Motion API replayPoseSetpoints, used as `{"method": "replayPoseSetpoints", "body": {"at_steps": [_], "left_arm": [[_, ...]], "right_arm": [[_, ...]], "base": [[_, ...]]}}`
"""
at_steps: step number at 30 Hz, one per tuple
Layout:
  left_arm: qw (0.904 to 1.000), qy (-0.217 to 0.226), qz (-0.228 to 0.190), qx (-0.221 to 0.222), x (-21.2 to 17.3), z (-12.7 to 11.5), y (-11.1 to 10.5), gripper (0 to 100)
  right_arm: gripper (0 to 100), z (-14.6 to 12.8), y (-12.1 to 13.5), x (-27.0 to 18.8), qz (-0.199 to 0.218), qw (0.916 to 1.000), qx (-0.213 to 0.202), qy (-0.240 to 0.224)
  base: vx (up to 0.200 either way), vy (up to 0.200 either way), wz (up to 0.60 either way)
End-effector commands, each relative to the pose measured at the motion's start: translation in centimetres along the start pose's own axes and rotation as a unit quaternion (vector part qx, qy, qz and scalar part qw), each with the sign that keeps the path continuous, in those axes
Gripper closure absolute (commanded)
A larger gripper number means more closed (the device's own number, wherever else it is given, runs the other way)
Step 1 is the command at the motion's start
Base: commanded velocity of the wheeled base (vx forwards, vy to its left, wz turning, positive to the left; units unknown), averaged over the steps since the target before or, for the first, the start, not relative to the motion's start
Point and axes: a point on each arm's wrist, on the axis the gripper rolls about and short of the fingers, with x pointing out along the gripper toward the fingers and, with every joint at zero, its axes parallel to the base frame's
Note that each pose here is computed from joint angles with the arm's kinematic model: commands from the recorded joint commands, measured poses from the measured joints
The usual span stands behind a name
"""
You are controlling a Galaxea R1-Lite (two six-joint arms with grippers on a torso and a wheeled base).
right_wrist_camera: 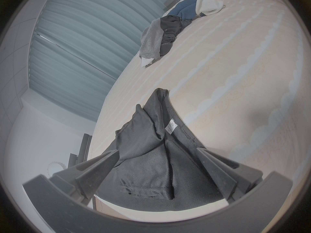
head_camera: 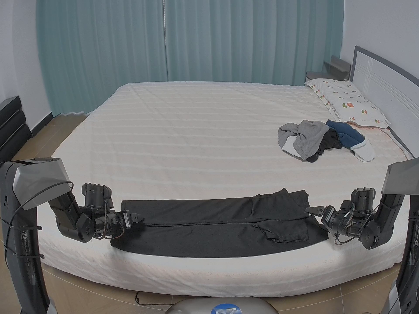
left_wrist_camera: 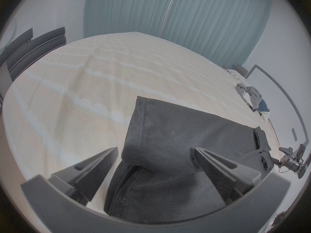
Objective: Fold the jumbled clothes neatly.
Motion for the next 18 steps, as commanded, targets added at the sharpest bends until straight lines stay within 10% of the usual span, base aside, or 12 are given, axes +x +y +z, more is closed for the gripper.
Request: {"method": "replayPoseSetpoints", "body": {"at_steps": [1, 18], "left_arm": [[1.0, 0.002, -0.004, 0.003, -0.06, -0.13, -0.36, 100], [0.9998, -0.018, -0.004, -0.001, -0.53, 0.16, -0.58, 100]], "right_arm": [[0, 0.01, 0.0, 0.0, 0.0, 1.0, 0.0, -0.001], [0, 0.12, 0.09, -0.12, 0.001, 1.0, -0.001, -0.002]], "base": [[0.0, 0.0, 0.0], [0.0, 0.0, 0.0]]}}
